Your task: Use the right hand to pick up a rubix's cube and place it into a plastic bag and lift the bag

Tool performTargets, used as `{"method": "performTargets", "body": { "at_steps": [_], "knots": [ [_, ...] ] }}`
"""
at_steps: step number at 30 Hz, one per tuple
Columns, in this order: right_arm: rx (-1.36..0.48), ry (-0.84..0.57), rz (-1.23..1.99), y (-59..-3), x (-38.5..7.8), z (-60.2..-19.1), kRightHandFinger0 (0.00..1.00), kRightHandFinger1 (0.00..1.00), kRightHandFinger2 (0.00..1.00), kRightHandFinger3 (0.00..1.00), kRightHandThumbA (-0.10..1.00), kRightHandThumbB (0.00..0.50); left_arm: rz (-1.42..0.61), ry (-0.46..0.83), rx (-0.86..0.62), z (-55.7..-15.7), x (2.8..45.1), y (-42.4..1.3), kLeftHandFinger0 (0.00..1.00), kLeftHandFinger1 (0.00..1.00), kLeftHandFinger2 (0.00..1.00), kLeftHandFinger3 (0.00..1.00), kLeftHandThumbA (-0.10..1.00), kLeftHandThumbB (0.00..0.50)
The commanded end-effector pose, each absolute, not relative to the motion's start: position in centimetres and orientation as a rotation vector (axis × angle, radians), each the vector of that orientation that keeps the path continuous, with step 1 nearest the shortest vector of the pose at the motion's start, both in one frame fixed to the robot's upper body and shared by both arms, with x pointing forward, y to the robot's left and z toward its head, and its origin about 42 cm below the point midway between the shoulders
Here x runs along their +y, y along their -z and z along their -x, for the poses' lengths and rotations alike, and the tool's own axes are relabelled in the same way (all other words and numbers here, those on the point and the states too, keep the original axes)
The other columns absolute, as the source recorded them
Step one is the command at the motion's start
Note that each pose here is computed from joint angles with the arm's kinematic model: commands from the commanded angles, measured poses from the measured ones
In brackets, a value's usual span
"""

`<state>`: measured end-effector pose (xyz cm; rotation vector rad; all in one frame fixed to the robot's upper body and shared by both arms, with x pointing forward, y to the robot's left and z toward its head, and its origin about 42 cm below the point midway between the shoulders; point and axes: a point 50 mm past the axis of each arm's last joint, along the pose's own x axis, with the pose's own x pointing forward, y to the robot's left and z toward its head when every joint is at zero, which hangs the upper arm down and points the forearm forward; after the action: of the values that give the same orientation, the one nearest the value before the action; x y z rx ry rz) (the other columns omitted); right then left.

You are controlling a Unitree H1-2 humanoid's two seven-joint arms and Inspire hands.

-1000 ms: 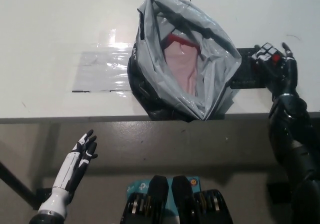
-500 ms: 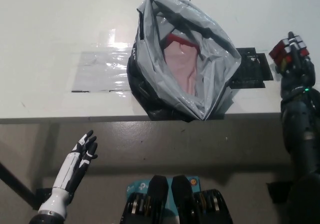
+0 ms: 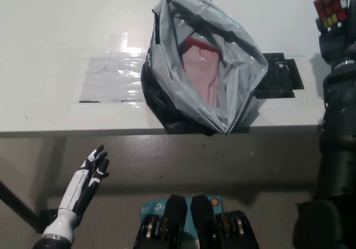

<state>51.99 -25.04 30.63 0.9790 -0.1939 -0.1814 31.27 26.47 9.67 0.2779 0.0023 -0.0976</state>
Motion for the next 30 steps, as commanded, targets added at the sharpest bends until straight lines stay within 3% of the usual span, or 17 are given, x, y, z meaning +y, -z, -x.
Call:
{"method": "performTargets", "body": {
  "at_steps": [1,2,3,5,7,9,11,13,15,18,25,30],
  "knots": [
    [-0.416,-0.198,-0.935,-42.9,-19.2,-48.1,0.00,0.31,0.81,0.93,-0.10,0.117,-0.305,0.096,-0.068,-31.8,27.1,-11.6,0.86,1.00,1.00,1.00,0.92,0.169],
    [-0.433,-0.225,-0.890,-43.3,-18.3,-47.4,0.00,0.39,0.84,0.92,-0.10,0.140,-0.304,0.099,-0.069,-31.9,27.1,-11.6,0.86,1.00,1.00,1.00,0.92,0.167],
    [-0.439,-0.235,-0.866,-43.5,-17.9,-47.1,0.00,0.39,0.84,0.92,-0.10,0.141,-0.305,0.101,-0.070,-31.9,27.2,-11.6,0.86,1.00,1.00,1.00,0.92,0.165],
    [-0.448,-0.247,-0.826,-43.5,-17.1,-46.6,0.00,0.41,0.86,0.93,-0.10,0.100,-0.311,0.103,-0.071,-32.0,27.1,-11.7,0.86,1.00,1.00,1.00,0.92,0.165],
    [-0.421,-0.247,-0.787,-42.9,-15.8,-46.2,0.00,0.42,0.96,0.98,-0.10,0.043,-0.310,0.103,-0.066,-31.9,27.1,-11.7,0.86,1.00,1.00,1.00,0.92,0.159],
    [-0.397,-0.246,-0.759,-42.3,-14.8,-45.9,0.00,0.43,0.96,1.00,-0.10,0.028,-0.308,0.104,-0.062,-31.8,27.0,-11.6,0.86,1.00,1.00,1.00,0.92,0.159],
    [-0.378,-0.250,-0.719,-41.5,-13.9,-46.1,0.00,0.46,0.95,1.00,-0.10,0.027,-0.302,0.103,-0.058,-31.8,27.0,-11.6,0.87,1.00,1.00,1.00,0.89,0.152],
    [-0.374,-0.262,-0.684,-41.0,-13.4,-46.2,0.00,0.48,0.94,0.94,-0.10,0.026,-0.299,0.104,-0.059,-31.8,27.0,-11.7,0.87,1.00,1.00,1.00,0.88,0.144],
    [-0.371,-0.263,-0.647,-39.8,-12.6,-46.5,0.00,0.48,0.94,0.91,-0.10,0.071,-0.303,0.108,-0.057,-31.8,27.0,-11.8,0.86,1.00,1.00,1.00,0.88,0.152],
    [-0.331,-0.241,-0.612,-38.2,-11.8,-47.5,0.00,0.46,0.94,0.95,-0.10,0.084,-0.308,0.109,-0.059,-32.0,27.0,-12.0,0.85,1.00,1.00,1.00,0.86,0.157],
    [-0.331,-0.181,-0.418,-35.7,-11.6,-49.8,0.00,0.45,0.88,0.80,-0.10,0.080,-0.311,0.108,-0.069,-32.3,26.9,-12.4,0.84,1.00,1.00,1.00,0.85,0.149],
    [-0.337,-0.138,-0.320,-34.7,-11.6,-50.9,0.00,0.47,0.90,0.81,-0.10,0.086,-0.313,0.108,-0.073,-32.4,26.9,-12.5,0.85,1.00,1.00,1.00,0.86,0.154]
  ]
}}
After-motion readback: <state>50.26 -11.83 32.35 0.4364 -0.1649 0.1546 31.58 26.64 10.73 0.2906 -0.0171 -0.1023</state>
